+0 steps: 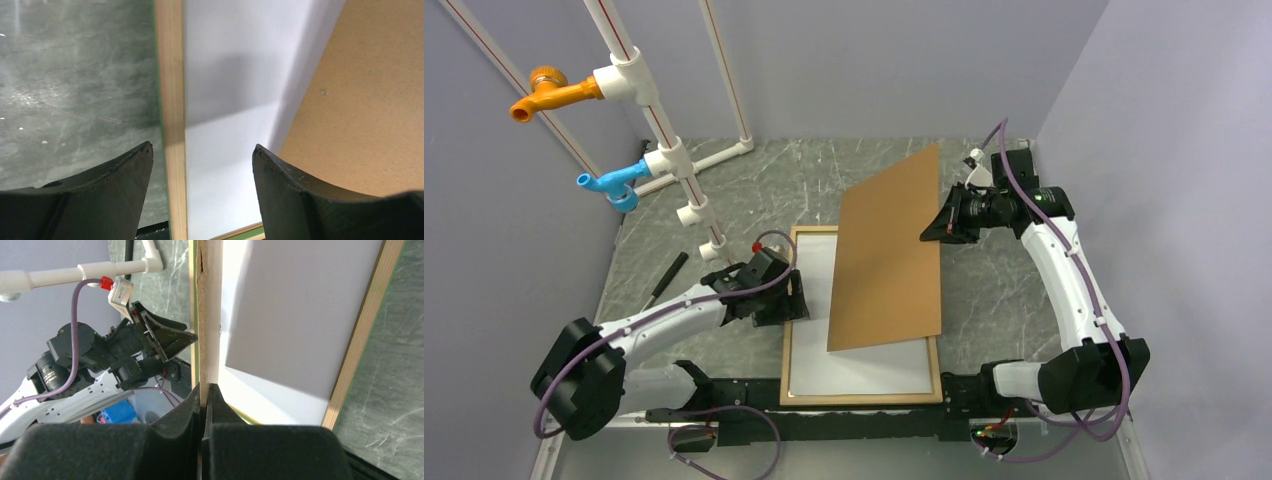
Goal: Put the photo into the frame
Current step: Pick up the photo frame item at the center of the board, then adjust the photo frame at the center of the board.
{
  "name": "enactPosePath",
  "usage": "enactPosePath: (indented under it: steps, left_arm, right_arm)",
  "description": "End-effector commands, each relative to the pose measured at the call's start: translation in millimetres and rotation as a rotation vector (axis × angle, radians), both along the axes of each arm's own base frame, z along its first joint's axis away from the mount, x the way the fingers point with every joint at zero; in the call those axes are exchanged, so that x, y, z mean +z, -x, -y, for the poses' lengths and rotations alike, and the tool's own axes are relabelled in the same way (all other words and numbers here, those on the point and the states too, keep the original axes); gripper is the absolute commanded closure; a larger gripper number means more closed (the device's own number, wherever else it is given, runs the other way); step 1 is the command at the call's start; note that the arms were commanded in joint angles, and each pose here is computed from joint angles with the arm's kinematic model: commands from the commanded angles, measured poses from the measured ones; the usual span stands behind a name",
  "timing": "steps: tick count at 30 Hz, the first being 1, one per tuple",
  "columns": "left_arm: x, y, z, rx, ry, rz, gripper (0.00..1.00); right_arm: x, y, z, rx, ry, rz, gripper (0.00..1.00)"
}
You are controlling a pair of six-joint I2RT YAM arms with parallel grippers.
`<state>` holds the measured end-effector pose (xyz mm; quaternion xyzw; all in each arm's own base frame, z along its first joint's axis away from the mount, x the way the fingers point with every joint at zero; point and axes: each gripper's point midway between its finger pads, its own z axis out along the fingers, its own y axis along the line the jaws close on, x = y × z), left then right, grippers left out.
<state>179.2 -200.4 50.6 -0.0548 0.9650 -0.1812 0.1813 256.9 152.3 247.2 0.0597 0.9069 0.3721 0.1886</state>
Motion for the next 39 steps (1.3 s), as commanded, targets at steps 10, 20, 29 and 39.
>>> enactPosePath:
  steps: [10,20,29,39]
  left_arm:
    - [-13.3,4.1,0.2,0.001,0.229,-0.043,0.29]
    - [-9.6,-1.9,13.9,-0.038,0.287,-0.027,0.32]
    - [-6.9,-11.7,25.2,-0.042,0.331,-0.018,0.34]
    - [-14.3,-7.3,7.4,0.047,0.283,-0.002,0.62]
  right_arm:
    - [29.5,-10.3,-6.7,0.036,-0.042,0.025,1.00]
    - [20.0,-15.1,-6.1,0.058,-0.041,0.021,1.00]
    - [18.4,-16.6,-1.8,0.110,-0.056,0.008,1.00]
    - [38.3,-7.2,-8.3,0.134,-0.123,0.081,1.00]
